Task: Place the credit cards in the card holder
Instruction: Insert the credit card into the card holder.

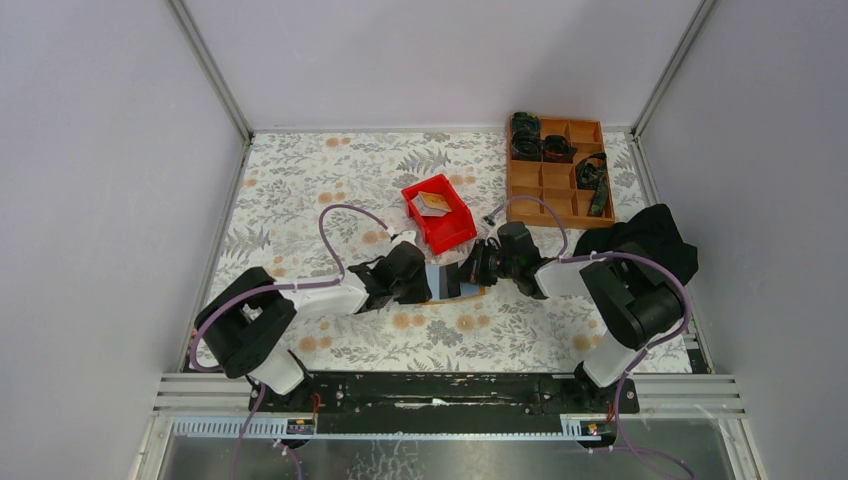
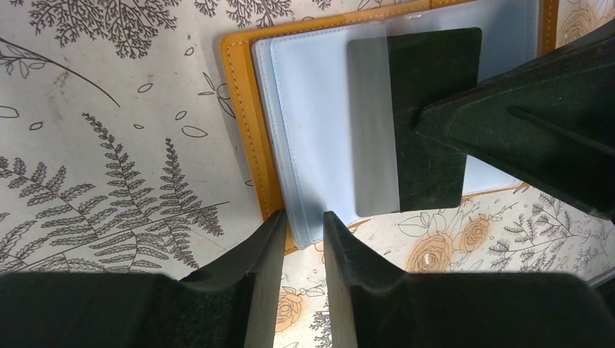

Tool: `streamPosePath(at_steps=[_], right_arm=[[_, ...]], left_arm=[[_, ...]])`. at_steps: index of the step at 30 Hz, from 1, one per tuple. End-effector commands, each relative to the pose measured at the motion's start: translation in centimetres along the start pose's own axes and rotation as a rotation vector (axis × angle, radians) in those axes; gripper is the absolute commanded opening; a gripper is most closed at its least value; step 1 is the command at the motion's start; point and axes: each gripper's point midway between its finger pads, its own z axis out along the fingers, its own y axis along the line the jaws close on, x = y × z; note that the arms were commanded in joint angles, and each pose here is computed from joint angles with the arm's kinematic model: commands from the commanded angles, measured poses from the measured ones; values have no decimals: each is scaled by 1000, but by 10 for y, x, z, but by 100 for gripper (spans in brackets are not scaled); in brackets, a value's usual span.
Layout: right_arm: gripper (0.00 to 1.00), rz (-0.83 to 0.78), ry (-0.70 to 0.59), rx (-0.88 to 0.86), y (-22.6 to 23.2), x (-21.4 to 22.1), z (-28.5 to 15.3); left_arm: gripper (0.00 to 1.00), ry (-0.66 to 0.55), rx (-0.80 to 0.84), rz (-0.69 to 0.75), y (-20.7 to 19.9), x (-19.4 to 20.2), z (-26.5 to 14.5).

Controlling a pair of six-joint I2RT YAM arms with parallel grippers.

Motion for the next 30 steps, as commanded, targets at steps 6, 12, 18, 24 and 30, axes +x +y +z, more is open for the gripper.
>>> streamPosePath(at_steps=[6,12,18,24,30], right_arm=[[0,-12,125,92,-22,40,1],[4,-30,153,94,-18,41,5],[40,-57,157,108,-13,36,0],[44,-76,157,134,-12,32,-5],[49,-120,149,204,-12,24,-13]], left_arm=[[34,85,-119,36,38,32,-4],[37,73,-102,38,36,30,-6],[38,65,-94,23,34,30,-6],[38,48,-79,4,32,29,-6],[38,29,-58,-13,30,27,-7]])
